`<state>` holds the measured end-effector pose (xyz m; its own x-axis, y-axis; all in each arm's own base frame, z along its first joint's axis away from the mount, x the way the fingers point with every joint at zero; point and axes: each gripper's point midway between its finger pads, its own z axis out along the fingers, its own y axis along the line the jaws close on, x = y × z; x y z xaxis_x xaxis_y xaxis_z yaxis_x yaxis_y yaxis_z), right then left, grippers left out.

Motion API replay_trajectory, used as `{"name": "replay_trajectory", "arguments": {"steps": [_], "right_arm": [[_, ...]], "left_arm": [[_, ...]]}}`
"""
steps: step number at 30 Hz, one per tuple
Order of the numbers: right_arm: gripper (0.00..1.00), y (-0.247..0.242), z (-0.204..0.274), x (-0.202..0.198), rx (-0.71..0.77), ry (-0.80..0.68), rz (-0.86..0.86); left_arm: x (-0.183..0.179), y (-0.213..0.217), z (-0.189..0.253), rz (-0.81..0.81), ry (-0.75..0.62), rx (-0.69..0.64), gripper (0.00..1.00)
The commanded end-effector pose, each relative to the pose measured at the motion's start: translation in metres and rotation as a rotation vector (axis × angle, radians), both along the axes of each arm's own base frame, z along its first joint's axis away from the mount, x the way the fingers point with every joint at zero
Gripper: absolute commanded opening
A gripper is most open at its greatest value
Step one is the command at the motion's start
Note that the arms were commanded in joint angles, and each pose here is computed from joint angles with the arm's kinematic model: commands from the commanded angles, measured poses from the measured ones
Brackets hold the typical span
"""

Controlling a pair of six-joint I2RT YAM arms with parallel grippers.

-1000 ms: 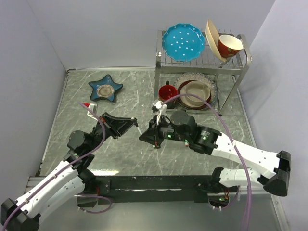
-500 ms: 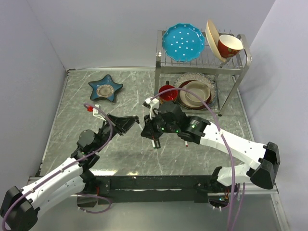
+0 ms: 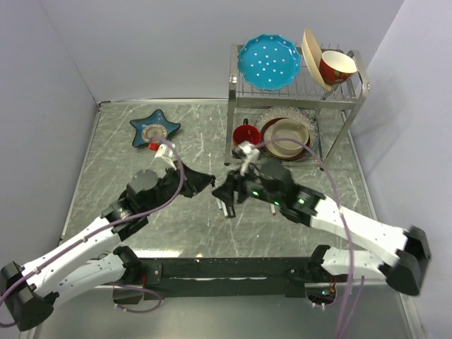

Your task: Insert the pens into the pen caps

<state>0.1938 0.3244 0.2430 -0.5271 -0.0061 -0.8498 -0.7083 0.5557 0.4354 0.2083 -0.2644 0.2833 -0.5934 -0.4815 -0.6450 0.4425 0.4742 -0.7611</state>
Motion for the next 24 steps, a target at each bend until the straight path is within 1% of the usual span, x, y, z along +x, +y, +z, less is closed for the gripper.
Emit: {"name": "replay_trajectory", "arguments": {"steps": [1, 3, 4, 6, 7, 9, 11, 13, 14, 20, 21, 24], "right_arm": [[0.69, -0.034, 0.024, -0.023, 0.179, -0.049, -0.029], [0.78, -0.05, 0.021, -0.038, 0.206, -0.036, -0.034], [0.8, -0.054, 0.023, -0.041, 0.222, -0.038, -0.035], [0.84, -0.063, 0.017, -0.047, 0.232, -0.022, -0.046], [0.86, -0.069, 0.025, -0.051, 0.263, -0.037, -0.05], [0.91, -0.073, 0.023, -0.053, 0.267, -0.033, -0.06], [0.93, -0.078, 0.023, -0.051, 0.265, -0.027, -0.091], [0.95, -0.081, 0.019, -0.049, 0.254, -0.011, -0.111], [0.95, -0.081, 0.017, -0.049, 0.251, -0.005, -0.113], [0.96, -0.084, 0.011, -0.046, 0.221, 0.003, -0.139], [0.96, -0.083, 0.01, -0.045, 0.215, 0.007, -0.139], [0.96, -0.083, 0.01, -0.043, 0.207, 0.011, -0.15]], "left_arm": [[0.023, 0.02, -0.017, 0.066, 0.001, 0.249, 0.01], [0.035, 0.022, -0.027, 0.078, 0.025, 0.279, 0.01], [0.045, 0.029, -0.032, 0.102, 0.041, 0.287, 0.01], [0.056, 0.03, -0.051, 0.103, 0.078, 0.31, 0.01], [0.064, 0.033, -0.056, 0.113, 0.088, 0.31, 0.01], [0.077, 0.034, -0.08, 0.119, 0.131, 0.365, 0.01], [0.092, 0.037, -0.107, 0.152, 0.187, 0.434, 0.01], [0.1, 0.04, -0.125, 0.163, 0.216, 0.491, 0.01], [0.104, 0.041, -0.141, 0.166, 0.248, 0.525, 0.01], [0.114, 0.05, -0.195, 0.177, 0.35, 0.616, 0.01], [0.114, 0.05, -0.201, 0.173, 0.363, 0.623, 0.02], [0.111, 0.052, -0.221, 0.158, 0.419, 0.651, 0.1]]}}
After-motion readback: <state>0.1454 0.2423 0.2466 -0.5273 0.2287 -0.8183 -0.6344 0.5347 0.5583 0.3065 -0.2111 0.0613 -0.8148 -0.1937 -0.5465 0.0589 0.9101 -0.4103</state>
